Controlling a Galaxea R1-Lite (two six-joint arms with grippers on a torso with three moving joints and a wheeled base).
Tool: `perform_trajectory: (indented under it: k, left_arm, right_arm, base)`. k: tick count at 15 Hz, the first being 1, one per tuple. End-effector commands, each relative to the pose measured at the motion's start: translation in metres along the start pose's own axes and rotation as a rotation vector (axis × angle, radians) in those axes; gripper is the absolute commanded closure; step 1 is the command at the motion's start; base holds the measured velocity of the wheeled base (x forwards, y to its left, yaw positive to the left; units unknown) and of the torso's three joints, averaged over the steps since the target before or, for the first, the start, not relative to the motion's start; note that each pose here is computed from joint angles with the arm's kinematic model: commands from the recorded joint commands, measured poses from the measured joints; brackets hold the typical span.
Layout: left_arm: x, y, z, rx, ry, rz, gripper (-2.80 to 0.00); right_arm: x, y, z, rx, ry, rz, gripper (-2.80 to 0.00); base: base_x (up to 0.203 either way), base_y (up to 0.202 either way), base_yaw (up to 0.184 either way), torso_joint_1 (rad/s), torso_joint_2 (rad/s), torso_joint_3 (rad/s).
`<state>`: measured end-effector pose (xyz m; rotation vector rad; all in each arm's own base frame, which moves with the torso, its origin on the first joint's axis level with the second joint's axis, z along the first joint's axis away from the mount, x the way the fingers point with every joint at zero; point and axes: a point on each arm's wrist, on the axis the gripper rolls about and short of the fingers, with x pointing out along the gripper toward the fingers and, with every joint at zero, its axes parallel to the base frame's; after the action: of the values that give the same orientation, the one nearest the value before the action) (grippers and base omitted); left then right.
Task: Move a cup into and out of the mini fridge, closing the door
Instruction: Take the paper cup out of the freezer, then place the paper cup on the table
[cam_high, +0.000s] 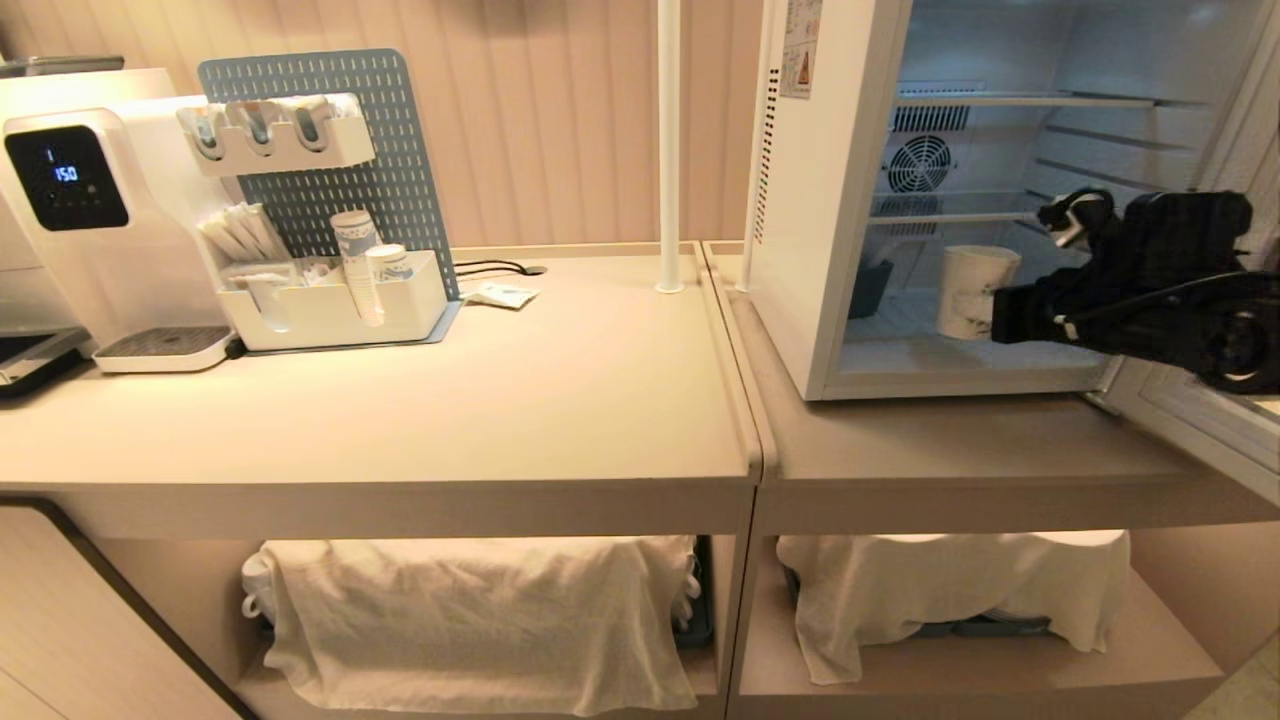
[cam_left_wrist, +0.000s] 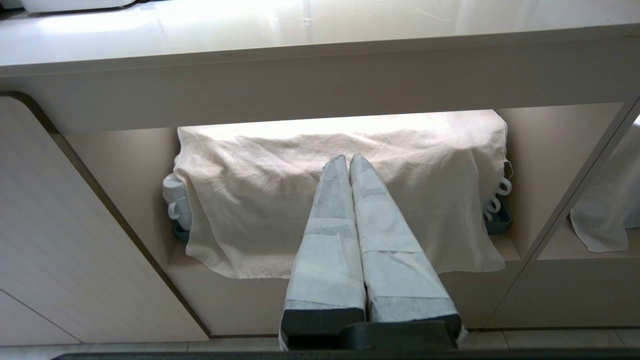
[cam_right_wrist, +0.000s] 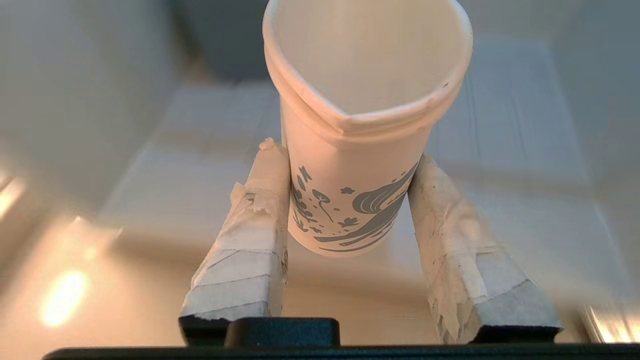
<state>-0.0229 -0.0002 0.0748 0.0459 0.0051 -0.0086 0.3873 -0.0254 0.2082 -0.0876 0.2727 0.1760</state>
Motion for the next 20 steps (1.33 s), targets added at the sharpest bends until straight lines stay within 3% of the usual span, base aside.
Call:
perform_trajectory:
  k: [1,4,6,10,13,17,20]
  left_arm:
    - [0.0,0.0,0.0,0.0,0.002,0.001,0.0]
    - [0.0,0.0,0.0,0.0,0.002,0.001,0.0]
    - [0.0,0.0,0.0,0.0,0.001,0.0,0.0]
    - [0.0,0.0,0.0,0.0,0.002,0.0,0.0]
    - [0.0,0.0,0.0,0.0,0.0,0.001,0.0]
    - [0.0,0.0,0.0,0.0,0.002,0.0,0.0]
    - [0.0,0.0,0.0,0.0,0.001,0.001,0.0]
  right_arm:
    - [-0.066,0.012,0.03,-0.005,0.018,0.004,0.0]
    - [-0.147,0.03,0.038,0.02,0.159,0.01,0.0]
    - [-0.201,0.041,0.033,0.021,0.214,-0.032,0.0]
    - [-0.306,0.071,-0.007,0.001,0.271,-0.115,0.0]
    - [-0.344,0.089,-0.074,-0.013,0.223,-0.185,0.0]
    - [-0.345,0.101,-0.159,-0.034,0.104,-0.19,0.0]
    - [-0.341,0.106,-0.19,-0.041,-0.06,-0.135,0.0]
  base:
    - [0.0,0.0,0.0,0.0,0.0,0.0]
    - [0.0,0.0,0.0,0.0,0.0,0.0]
    - [0.0,0.0,0.0,0.0,0.0,0.0]
    - [0.0,0.0,0.0,0.0,0.0,0.0]
    - [0.0,0.0,0.0,0.0,0.0,0.0]
    - [0.0,0.0,0.0,0.0,0.0,0.0]
    - [0.0,0.0,0.0,0.0,0.0,0.0]
